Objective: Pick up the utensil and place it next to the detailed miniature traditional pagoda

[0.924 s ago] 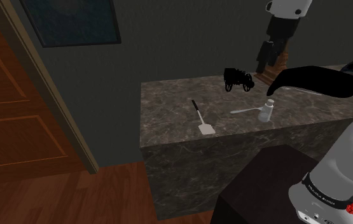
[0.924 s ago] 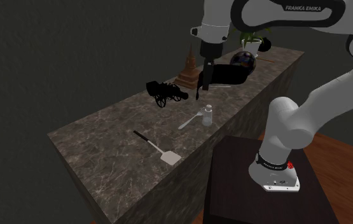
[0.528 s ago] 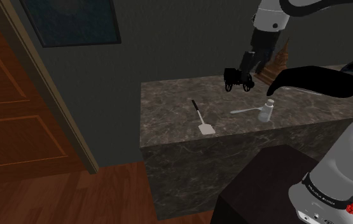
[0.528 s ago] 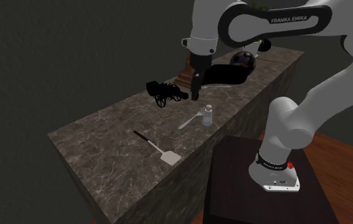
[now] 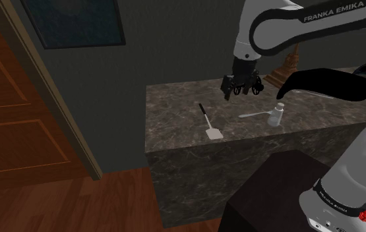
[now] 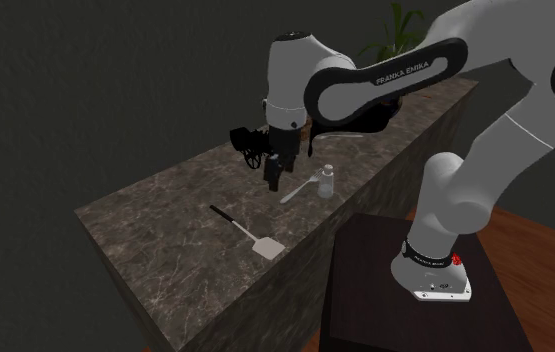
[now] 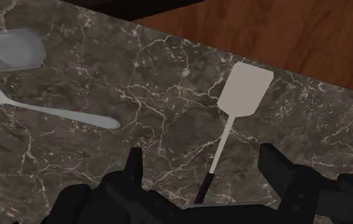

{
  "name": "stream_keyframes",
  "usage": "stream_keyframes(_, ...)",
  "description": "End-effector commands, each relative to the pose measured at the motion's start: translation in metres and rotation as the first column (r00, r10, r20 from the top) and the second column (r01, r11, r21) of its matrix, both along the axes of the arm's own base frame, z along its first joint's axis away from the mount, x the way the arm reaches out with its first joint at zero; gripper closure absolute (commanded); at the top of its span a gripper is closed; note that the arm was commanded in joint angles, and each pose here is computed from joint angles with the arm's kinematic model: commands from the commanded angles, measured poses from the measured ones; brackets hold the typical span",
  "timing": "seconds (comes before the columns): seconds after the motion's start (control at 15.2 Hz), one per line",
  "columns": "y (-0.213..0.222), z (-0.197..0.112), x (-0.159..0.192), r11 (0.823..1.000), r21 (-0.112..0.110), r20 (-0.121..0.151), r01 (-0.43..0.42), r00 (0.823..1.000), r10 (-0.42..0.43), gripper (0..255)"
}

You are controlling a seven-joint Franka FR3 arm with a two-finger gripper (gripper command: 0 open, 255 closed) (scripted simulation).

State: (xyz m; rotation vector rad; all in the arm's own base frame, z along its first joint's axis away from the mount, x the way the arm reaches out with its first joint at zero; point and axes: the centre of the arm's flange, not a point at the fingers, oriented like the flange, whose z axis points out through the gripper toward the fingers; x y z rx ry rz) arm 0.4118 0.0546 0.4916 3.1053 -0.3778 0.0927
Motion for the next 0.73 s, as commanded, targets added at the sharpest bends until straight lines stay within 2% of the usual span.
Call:
stream_keyframes(0.0,0.007,-0.016,0.017,0.999,0.001,0.003,0.051,0.999,-0.051,0)
stream_keyframes(0.33,0.023,-0.063,0.061,0.985,0.002,0.005,0.170,0.985,-0.170,0)
stream_keyframes(0.66,0.034,-0.110,0.107,0.958,0.003,0.007,0.287,0.958,-0.287,0)
